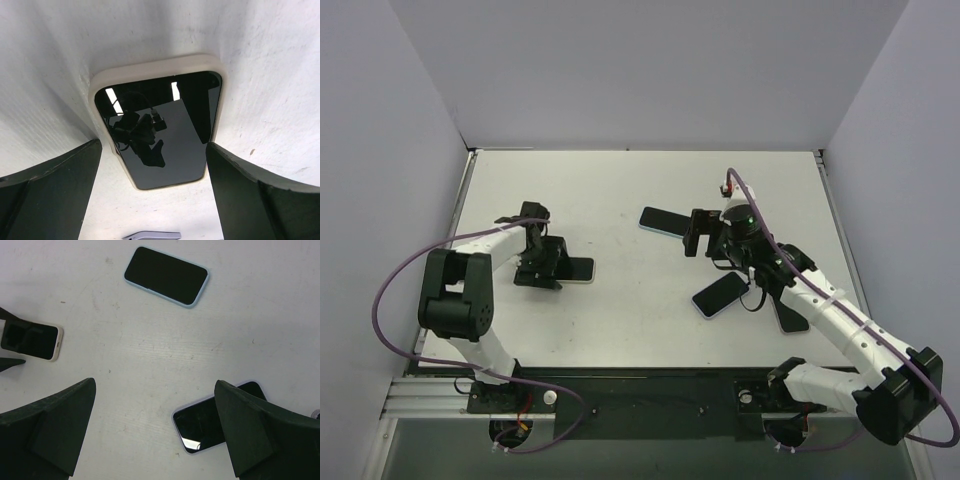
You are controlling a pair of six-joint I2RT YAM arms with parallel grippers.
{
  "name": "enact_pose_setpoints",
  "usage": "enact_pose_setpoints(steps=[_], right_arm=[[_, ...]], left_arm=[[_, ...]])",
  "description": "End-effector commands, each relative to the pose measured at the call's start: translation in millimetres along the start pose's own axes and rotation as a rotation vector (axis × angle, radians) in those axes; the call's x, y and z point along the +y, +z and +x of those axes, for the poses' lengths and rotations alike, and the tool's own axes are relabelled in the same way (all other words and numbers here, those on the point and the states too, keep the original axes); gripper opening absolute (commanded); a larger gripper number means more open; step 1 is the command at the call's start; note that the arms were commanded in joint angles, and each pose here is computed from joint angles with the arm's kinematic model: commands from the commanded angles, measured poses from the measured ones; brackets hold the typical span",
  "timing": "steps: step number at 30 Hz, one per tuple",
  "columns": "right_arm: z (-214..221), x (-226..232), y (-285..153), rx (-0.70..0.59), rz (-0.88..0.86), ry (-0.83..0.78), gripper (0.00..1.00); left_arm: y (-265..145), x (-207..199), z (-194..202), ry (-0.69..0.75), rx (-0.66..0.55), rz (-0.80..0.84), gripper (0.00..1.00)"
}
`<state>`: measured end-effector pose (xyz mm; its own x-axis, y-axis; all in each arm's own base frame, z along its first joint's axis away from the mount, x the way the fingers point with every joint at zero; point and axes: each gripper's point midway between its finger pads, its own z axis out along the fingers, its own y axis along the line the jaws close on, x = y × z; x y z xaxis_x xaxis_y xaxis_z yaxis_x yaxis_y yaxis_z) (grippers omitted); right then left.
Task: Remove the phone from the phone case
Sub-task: Pick up the phone at the center of the board.
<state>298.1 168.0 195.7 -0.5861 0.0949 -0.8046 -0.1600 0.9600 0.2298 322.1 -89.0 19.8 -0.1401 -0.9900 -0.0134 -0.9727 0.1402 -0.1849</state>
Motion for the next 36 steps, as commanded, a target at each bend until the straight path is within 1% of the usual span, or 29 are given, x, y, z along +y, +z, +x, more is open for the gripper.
enact_pose_setpoints(steps=[1, 9, 12, 13, 14, 15, 18, 20, 21, 22, 23, 24, 25, 28, 29, 30, 31, 32, 33, 34, 35, 36], right_arm=[[-17, 14, 1, -0.055, -0.026, -0.011, 1.0], [-8, 28, 12, -0.022, -0.028, -0.055, 1.0], [-5, 28, 15, -0.015, -0.021, -0.061, 1.0], [-3, 28, 17, -0.011, -0.019, -0.065, 1.0], [-3, 28, 17, -0.01, -0.015, -0.07, 1.0], [-2, 28, 18, -0.007, -0.014, -0.071, 1.0], [-2, 28, 19, -0.008, -0.01, -0.075, 1.0], [-2, 29, 19, -0.008, -0.011, -0.074, 1.0], [-3, 31, 19, -0.013, -0.015, -0.074, 1.0], [-4, 32, 19, -0.015, -0.017, -0.074, 1.0], [-6, 33, 18, -0.022, -0.02, -0.073, 1.0], [-5, 33, 18, -0.02, -0.022, -0.076, 1.0], [-6, 32, 17, -0.026, -0.018, -0.077, 1.0], [-4, 31, 15, -0.027, -0.013, -0.084, 1.0], [-4, 31, 16, -0.029, -0.013, -0.085, 1.0], [-3, 30, 16, -0.026, -0.012, -0.088, 1.0], [-2, 30, 16, -0.024, -0.009, -0.089, 1.0], [-3, 29, 16, -0.026, -0.009, -0.088, 1.0], [-2, 30, 16, -0.025, -0.011, -0.087, 1.0], [-3, 31, 16, -0.026, -0.015, -0.086, 1.0], [-4, 32, 15, -0.029, -0.02, -0.087, 1.0], [-3, 32, 16, -0.029, -0.018, -0.087, 1.0]], left_arm=[[4, -6, -17, -0.055, -0.047, -0.003, 0.97], [12, -10, -17, -0.105, -0.03, -0.02, 0.97], [7, -28, -15, -0.109, -0.02, 0.098, 0.97], [7, -35, -17, -0.109, -0.036, 0.156, 0.97], [2, -32, -19, -0.112, -0.047, 0.183, 0.97], [-9, -45, -22, -0.112, -0.061, 0.261, 0.96], [-15, -48, -25, -0.112, -0.068, 0.3, 0.96], [-16, -48, -26, -0.11, -0.065, 0.268, 0.96], [-5, -33, -25, -0.121, -0.051, 0.181, 0.96], [-7, -39, -25, -0.13, -0.028, 0.173, 0.96], [2, -33, -23, -0.127, -0.017, 0.123, 0.96], [2, -37, -23, -0.128, -0.009, 0.119, 0.97], [7, -33, -23, -0.132, -0.009, 0.087, 0.97], [14, -37, -25, -0.154, -0.018, 0.058, 0.97], [12, -44, -29, -0.154, -0.034, 0.07, 0.97], [18, -38, -30, -0.149, -0.045, 0.03, 0.97], [14, -43, -34, -0.148, -0.064, 0.023, 0.97], [21, -26, -35, -0.136, -0.072, -0.07, 0.97], [17, -28, -38, -0.138, -0.083, -0.1, 0.97], [22, -7, -38, -0.122, -0.084, -0.213, 0.97], [18, -15, -40, -0.114, -0.094, -0.222, 0.97], [22, 7, -39, -0.097, -0.097, -0.347, 0.97]])
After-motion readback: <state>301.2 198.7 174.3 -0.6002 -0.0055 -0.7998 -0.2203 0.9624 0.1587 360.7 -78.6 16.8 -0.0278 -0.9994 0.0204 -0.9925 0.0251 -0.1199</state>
